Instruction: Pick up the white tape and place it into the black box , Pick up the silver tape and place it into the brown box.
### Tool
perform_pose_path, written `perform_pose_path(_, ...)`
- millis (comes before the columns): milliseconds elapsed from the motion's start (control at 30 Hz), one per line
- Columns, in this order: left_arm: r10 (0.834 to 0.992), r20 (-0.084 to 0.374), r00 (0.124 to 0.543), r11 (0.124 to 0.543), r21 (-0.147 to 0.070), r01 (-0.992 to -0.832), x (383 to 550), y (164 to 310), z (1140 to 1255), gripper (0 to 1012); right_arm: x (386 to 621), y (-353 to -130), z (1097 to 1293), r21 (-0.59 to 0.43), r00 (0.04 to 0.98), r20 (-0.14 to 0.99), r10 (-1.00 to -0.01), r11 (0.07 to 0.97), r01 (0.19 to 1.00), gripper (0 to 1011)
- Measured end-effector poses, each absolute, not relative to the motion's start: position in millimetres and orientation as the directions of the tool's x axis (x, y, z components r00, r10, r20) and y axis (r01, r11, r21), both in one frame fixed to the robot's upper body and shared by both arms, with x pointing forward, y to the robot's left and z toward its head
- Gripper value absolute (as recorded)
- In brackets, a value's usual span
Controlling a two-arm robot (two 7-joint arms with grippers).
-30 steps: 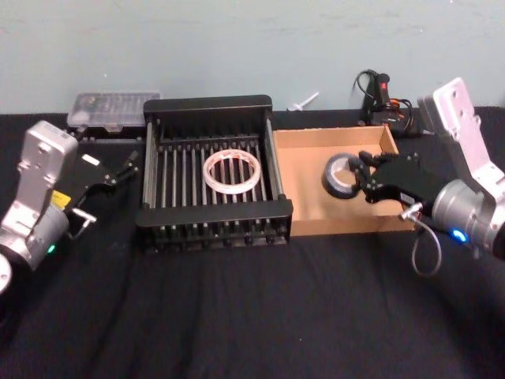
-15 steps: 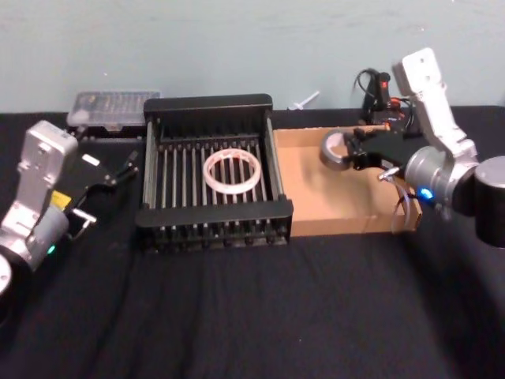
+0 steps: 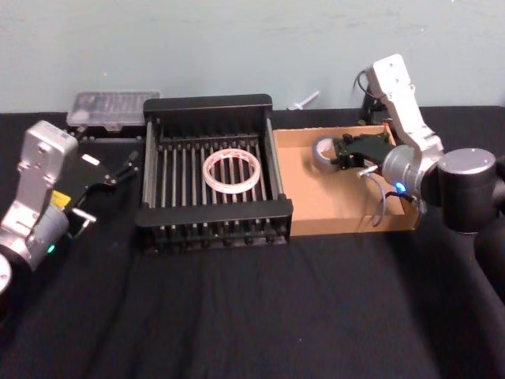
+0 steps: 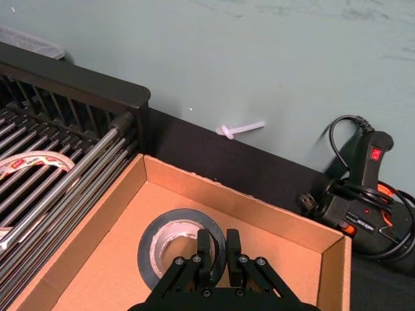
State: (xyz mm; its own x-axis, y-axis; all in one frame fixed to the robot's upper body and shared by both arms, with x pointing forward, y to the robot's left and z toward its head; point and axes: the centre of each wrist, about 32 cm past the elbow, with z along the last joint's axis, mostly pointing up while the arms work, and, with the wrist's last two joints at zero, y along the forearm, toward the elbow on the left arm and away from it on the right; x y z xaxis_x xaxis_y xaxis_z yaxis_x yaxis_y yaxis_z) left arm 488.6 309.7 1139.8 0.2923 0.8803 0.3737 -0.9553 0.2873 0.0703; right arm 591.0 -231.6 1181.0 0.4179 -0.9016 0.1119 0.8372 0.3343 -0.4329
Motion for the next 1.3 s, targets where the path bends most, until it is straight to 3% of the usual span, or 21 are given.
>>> perform_pose_path(500,0.880,0.374,0.292,0.287,0.070,-0.955,488.6,309.7,1139.8,1001,591.5,-230.6,1180.6,-0.433,0.421,0.117,-0.900,0.335,0.837,188)
perform_pose_path(1300,0.880,0.374,0.292,0.287,0.070,-0.955,488.6,309.6,1139.8,1001,590.9,-231.2,1180.8,-0.433,0.421,0.113,-0.900,0.337,0.836,940)
